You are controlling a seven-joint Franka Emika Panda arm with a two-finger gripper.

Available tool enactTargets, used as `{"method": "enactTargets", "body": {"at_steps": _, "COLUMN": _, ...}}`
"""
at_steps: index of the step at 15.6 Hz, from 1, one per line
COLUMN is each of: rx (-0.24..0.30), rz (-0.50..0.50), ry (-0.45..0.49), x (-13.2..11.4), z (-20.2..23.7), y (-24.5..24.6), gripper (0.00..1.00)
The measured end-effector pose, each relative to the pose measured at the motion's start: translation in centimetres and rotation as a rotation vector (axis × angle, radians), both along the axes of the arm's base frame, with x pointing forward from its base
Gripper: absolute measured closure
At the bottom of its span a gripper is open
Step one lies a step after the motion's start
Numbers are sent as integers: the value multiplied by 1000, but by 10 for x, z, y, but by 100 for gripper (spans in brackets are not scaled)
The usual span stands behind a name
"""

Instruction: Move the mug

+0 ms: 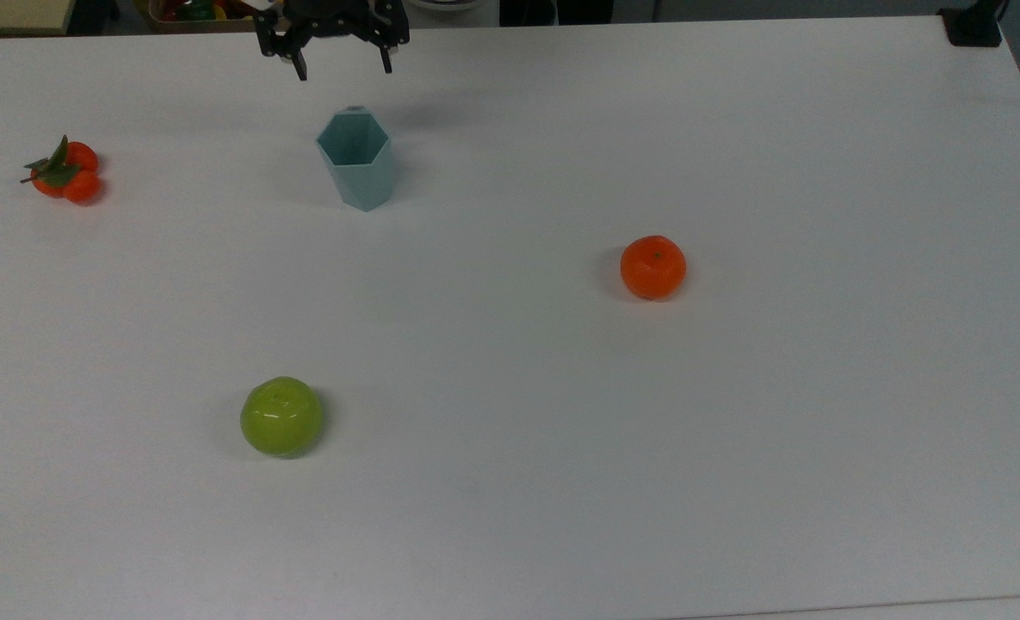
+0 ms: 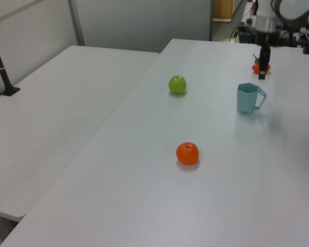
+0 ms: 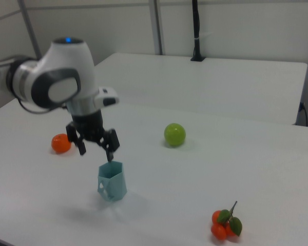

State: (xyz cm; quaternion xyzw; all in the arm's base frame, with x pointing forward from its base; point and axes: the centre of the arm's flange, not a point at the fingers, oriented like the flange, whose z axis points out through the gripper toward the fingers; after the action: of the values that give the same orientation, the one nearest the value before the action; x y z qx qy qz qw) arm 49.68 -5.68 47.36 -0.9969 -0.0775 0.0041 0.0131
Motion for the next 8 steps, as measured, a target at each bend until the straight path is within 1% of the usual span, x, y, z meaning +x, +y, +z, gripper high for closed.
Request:
{"method": "enactTargets", "body": {"at_steps": 3, "rx": 14, "rz": -59, "ry": -11, "x": 8, "z": 56, "y": 7, "gripper": 0}}
{"method": "enactTargets", "body": {"at_steps": 6, "rx": 12, "rz": -149, "ry": -35, "x": 13, "z": 104, "y": 37, "gripper": 0}}
{"method": "enactTargets", "body": {"at_steps": 8, "rx": 9, "rz": -205, "ry": -44, "x": 13, "z": 124, "y": 60, "gripper": 0}}
